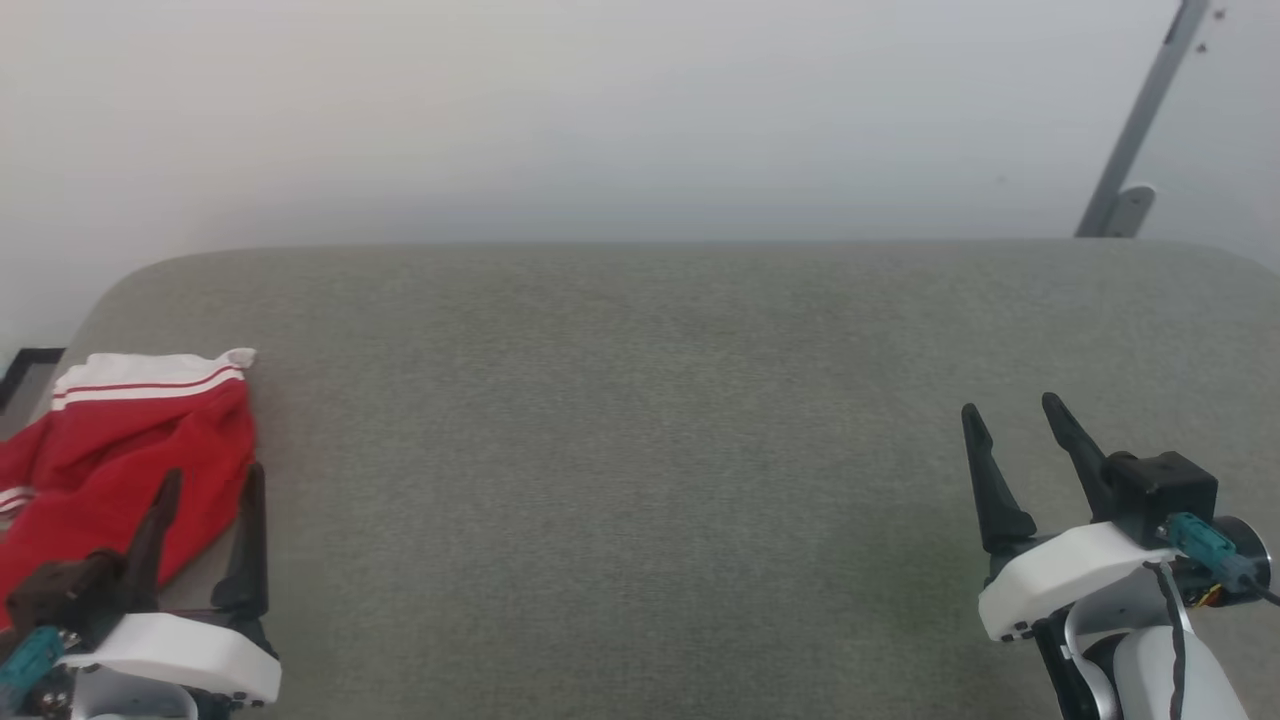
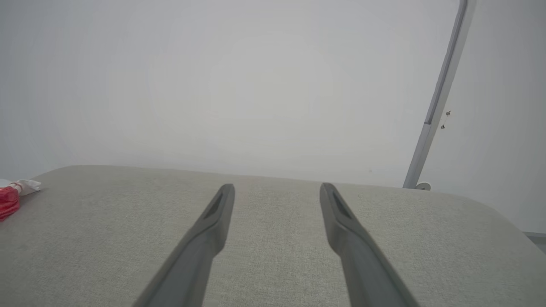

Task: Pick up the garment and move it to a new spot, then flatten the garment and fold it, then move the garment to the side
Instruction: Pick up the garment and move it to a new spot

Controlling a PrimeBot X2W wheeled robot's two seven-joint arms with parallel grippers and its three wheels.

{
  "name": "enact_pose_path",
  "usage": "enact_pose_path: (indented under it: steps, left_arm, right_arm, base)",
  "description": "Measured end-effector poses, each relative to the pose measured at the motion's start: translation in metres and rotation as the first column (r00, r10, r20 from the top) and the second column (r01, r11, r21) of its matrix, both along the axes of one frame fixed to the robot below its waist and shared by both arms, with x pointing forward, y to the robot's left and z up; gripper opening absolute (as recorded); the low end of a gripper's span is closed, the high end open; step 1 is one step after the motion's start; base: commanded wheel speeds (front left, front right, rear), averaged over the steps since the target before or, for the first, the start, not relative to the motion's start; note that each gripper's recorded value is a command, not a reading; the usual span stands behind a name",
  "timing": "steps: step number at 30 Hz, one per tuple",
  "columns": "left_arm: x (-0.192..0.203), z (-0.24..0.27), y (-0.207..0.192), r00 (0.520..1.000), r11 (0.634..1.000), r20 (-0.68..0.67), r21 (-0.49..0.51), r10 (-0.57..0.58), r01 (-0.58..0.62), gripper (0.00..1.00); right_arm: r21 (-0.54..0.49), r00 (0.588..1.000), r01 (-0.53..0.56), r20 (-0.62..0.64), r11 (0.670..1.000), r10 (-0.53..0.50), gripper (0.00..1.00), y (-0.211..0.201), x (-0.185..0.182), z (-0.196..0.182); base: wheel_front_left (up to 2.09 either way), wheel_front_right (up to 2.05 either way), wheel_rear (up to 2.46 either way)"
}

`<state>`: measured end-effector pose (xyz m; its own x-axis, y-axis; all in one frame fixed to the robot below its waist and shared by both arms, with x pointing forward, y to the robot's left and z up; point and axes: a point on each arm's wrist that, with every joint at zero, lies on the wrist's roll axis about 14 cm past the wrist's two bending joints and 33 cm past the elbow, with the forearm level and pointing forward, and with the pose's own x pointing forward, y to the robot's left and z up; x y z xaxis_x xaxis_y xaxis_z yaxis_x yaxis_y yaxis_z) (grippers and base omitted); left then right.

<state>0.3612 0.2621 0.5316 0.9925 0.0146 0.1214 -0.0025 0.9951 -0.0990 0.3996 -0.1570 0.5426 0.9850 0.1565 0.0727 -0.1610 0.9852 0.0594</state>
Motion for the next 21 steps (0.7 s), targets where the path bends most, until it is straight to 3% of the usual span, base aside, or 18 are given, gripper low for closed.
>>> enact_pose_path:
  steps: [10, 21]
  left_arm:
    - [-0.029, 0.005, 0.048, 0.992, 0.992, 0.003, 0.013, 0.124, -0.124, 1.00]
    - [-0.080, 0.008, 0.099, 0.958, 0.958, -0.002, 0.007, 0.288, -0.288, 1.00]
  right_arm:
    - [-0.008, 0.990, -0.141, -0.007, 0.990, 0.141, 1.00, 0.048, 0.008, 0.001]
    - [-0.002, 0.944, -0.328, -0.018, 0.945, 0.328, 1.00, 0.118, 0.010, -0.001]
  base:
    - [0.00, 0.00, 0.00]
    - [0.00, 0.00, 0.00]
